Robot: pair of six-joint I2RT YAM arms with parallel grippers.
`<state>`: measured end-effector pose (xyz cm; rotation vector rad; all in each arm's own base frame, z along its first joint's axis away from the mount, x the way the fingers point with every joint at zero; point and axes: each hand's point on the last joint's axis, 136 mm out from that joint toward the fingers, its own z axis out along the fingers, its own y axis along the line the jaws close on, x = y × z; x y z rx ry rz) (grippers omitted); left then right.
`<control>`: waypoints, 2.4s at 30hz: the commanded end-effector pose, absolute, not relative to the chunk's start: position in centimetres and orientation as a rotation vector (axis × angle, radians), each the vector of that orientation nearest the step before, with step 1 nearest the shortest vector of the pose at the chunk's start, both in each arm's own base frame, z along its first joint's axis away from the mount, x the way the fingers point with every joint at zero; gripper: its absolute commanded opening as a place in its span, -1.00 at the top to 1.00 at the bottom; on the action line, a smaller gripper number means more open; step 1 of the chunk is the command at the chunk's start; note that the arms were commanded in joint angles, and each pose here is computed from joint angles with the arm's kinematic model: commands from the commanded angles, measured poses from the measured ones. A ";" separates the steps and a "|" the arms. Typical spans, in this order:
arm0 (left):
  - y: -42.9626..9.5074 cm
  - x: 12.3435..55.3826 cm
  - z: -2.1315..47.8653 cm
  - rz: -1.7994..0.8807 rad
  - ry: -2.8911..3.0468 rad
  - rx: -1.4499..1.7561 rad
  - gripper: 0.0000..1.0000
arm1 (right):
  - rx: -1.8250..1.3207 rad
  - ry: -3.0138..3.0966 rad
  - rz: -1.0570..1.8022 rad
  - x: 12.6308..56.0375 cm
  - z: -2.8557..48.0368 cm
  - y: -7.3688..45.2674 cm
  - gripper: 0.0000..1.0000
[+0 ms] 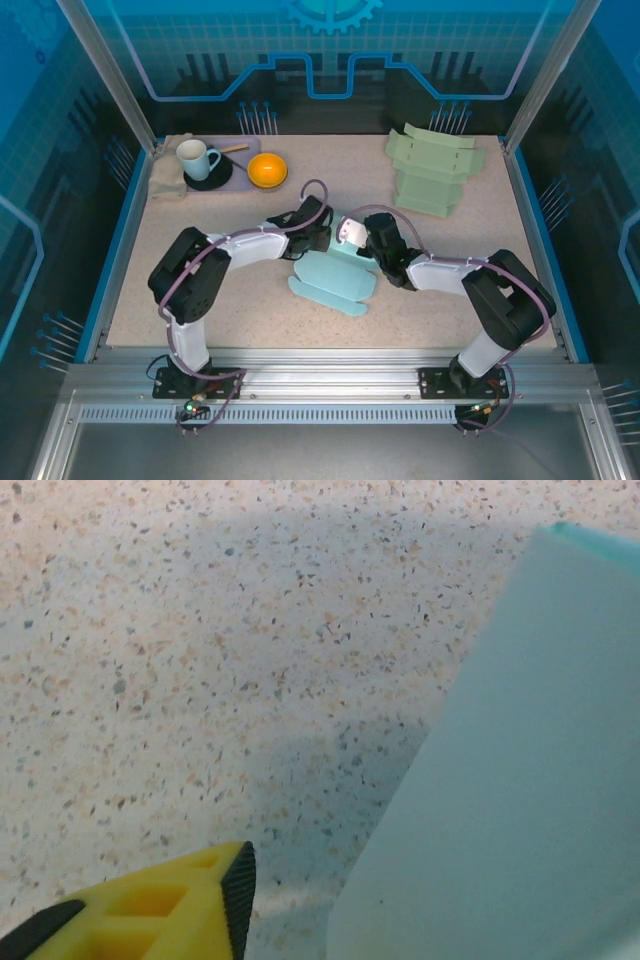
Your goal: Fold the paper box
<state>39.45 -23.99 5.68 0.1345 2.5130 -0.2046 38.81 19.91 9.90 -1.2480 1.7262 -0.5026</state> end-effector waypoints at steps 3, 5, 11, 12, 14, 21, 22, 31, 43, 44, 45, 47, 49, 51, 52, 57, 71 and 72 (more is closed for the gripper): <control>-24.7 38.1 8.5 -0.356 2.456 0.258 0.04 | -1.264 1.820 -0.516 38.0 7.6 18.5 1.00; -24.8 38.1 9.0 -0.357 2.430 0.285 0.03 | -1.268 1.819 -0.513 38.0 7.7 18.6 1.00; -25.8 39.9 9.1 -0.331 2.407 0.341 0.01 | -1.289 1.804 -0.480 37.5 7.7 19.4 1.00; -25.9 40.2 8.8 -0.320 2.406 0.343 0.02 | -1.299 1.800 -0.466 37.4 7.6 19.7 1.00; -26.1 40.8 8.5 -0.316 2.394 0.353 0.02 | -1.316 1.793 -0.443 37.0 7.5 20.0 1.00; -26.4 42.2 6.9 -0.282 2.403 0.363 0.56 | -1.353 1.787 -0.375 36.1 7.1 20.7 1.00; -26.0 42.4 6.5 -0.241 2.423 0.351 0.67 | -1.349 1.799 -0.389 36.2 7.1 20.5 1.00; -18.9 41.5 4.3 0.359 2.486 0.194 0.90 | -1.242 1.875 -0.465 37.5 7.3 19.0 1.00; -21.2 40.2 4.0 0.124 2.500 0.262 0.88 | -1.156 1.885 -0.176 35.7 11.4 20.8 0.50; -21.2 40.2 4.0 0.116 2.493 0.263 0.89 | -1.156 1.890 -0.145 35.3 11.9 20.9 0.43; -21.4 40.2 4.2 0.098 2.484 0.266 0.88 | -1.158 1.898 -0.108 34.8 12.3 20.9 0.38; -21.8 40.1 4.3 0.061 2.476 0.283 0.88 | -1.155 1.915 -0.051 34.0 13.4 20.9 0.28; -22.2 40.0 4.5 0.035 2.475 0.311 0.89 | -1.119 1.937 0.006 33.5 14.7 20.9 0.22; -22.3 40.0 5.0 0.033 2.466 0.335 0.90 | -1.040 1.984 0.050 33.6 16.1 20.5 0.18; -22.3 40.0 5.2 0.033 2.460 0.340 0.90 | -1.004 2.005 0.062 33.7 16.5 20.2 0.18; -22.9 39.4 7.2 -0.068 2.387 0.361 0.91 | -0.743 2.078 0.105 35.1 19.7 18.2 0.18; -24.6 37.5 10.0 -0.260 2.111 0.490 0.89 | -1.002 2.167 0.429 32.5 16.6 23.6 0.21; -24.7 37.5 10.0 -0.263 2.106 0.496 0.89 | -1.035 2.181 0.446 32.1 16.1 23.9 0.22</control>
